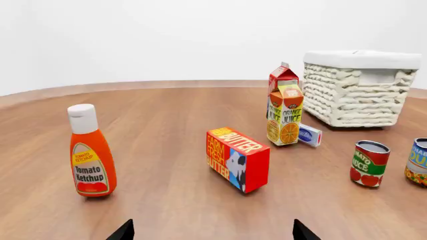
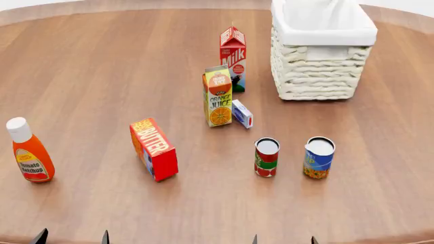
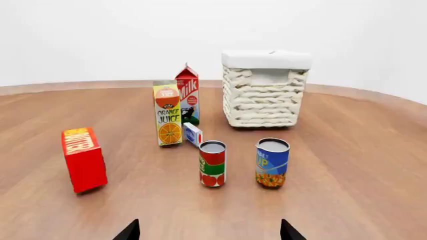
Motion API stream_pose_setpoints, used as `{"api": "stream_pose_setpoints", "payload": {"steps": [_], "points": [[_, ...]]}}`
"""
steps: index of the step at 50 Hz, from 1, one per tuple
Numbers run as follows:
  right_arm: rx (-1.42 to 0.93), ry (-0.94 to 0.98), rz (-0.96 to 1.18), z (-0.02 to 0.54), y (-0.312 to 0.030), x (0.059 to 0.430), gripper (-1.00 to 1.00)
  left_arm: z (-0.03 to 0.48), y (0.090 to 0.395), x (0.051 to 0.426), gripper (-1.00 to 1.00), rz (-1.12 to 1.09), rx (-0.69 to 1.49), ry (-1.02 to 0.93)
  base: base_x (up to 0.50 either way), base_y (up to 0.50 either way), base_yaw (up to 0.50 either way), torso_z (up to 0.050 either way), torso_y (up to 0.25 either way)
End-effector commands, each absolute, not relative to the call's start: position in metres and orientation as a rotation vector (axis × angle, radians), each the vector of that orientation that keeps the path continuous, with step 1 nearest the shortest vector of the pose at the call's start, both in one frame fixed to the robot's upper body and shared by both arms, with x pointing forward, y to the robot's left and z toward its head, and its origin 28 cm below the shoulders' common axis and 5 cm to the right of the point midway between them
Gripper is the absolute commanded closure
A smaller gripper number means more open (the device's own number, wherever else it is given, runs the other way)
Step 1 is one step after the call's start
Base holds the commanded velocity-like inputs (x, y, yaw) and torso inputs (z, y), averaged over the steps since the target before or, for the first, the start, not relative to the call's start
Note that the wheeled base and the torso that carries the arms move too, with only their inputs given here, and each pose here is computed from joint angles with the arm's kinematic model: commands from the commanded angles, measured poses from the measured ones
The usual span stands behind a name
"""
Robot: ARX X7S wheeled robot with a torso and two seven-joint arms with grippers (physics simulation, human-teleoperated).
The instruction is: Pick up the orange juice, and put it in the basket.
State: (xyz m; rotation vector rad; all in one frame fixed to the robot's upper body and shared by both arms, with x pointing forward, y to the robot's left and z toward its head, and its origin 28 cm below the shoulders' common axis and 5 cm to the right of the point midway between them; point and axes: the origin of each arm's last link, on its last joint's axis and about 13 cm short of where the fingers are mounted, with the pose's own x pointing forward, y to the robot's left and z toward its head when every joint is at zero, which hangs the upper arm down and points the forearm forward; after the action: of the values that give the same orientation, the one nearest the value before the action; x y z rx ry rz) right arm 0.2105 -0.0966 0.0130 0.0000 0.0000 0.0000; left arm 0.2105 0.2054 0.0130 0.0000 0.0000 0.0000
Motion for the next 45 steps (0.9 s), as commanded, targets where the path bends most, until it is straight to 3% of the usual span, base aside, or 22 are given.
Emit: {"api": "stream_pose_setpoints", "payload": {"steps": [1, 16, 45], "points": [[-0.014, 0.0, 0.0, 0.012, -0.096, 0.211, -1.0, 0.013, 0.205, 0.211, -1.0, 0.0, 0.0, 0.0, 0.0, 0.0, 0.0, 0.0, 0.0], [-0.048, -0.026, 0.043, 0.036, -0.098, 0.218, -1.0, 0.013, 0.205, 0.21, -1.0, 0.0, 0.0, 0.0, 0.0, 0.0, 0.0, 0.0, 0.0], [-0.041, -0.023, 0.056, 0.039, -0.097, 0.219, -1.0, 0.013, 0.205, 0.21, -1.0, 0.0, 0.0, 0.0, 0.27, 0.0, 0.0, 0.0, 0.0]]}}
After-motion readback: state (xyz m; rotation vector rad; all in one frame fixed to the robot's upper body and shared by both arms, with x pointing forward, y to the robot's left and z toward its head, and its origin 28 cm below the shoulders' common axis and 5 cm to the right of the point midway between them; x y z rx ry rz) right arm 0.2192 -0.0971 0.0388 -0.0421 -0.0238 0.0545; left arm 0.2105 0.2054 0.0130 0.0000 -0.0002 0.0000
